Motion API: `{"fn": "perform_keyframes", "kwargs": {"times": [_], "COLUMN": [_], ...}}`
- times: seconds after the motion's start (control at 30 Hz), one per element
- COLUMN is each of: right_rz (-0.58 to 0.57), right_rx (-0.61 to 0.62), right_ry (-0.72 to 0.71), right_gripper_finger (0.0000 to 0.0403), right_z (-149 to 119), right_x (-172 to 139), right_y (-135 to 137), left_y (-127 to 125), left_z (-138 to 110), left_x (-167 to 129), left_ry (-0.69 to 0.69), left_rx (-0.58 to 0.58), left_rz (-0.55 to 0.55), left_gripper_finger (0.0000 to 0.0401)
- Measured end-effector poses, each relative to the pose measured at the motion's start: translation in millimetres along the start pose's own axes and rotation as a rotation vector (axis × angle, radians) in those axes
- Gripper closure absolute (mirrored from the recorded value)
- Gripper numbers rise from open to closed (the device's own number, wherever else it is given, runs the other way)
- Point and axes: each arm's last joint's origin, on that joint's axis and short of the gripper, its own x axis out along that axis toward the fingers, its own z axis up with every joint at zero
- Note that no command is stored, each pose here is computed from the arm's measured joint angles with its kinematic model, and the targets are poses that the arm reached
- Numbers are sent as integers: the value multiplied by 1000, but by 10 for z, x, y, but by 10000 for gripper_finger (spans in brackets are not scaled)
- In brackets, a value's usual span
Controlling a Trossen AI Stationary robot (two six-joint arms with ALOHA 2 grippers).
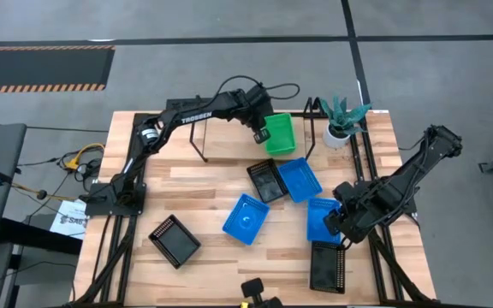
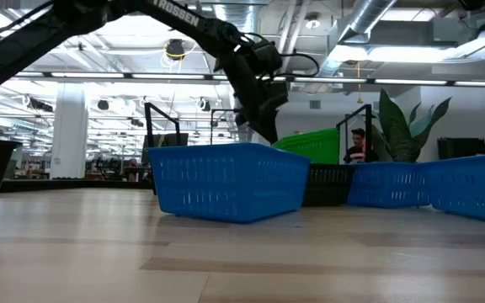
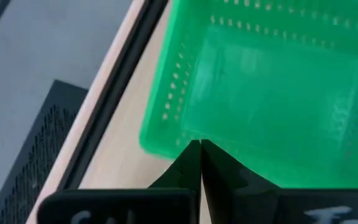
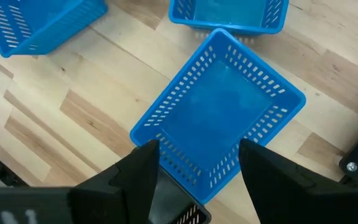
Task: Stack baskets on shelf by color
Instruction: Stack the green bin on top of the other green bin on the shelf
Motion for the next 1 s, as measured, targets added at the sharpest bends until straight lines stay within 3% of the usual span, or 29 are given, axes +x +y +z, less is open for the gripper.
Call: {"fn": "perform_keyframes", "kwargs": {"times": [0.3,0.5,0.63,1.0], "right_rz": [14,12,5,-4], "right_rx": [17,17,14,21], "right_ry": [2,1,-9,-12], "right_gripper_finger": [158,158,158,158], "right_z": [-3,-3,1,3], "right_x": [-1,-1,-1,-1], "right_y": [12,11,3,-7], "left_y": [-6,47,129,119], "left_z": [173,167,-30,-191], "left_x": [-82,-380,-261,126], "left_ry": [-122,14,151,49], "left_rx": [-8,-29,-105,-161], "left_rz": [14,94,15,-116], "left_gripper_finger": [401,401,401,401]}}
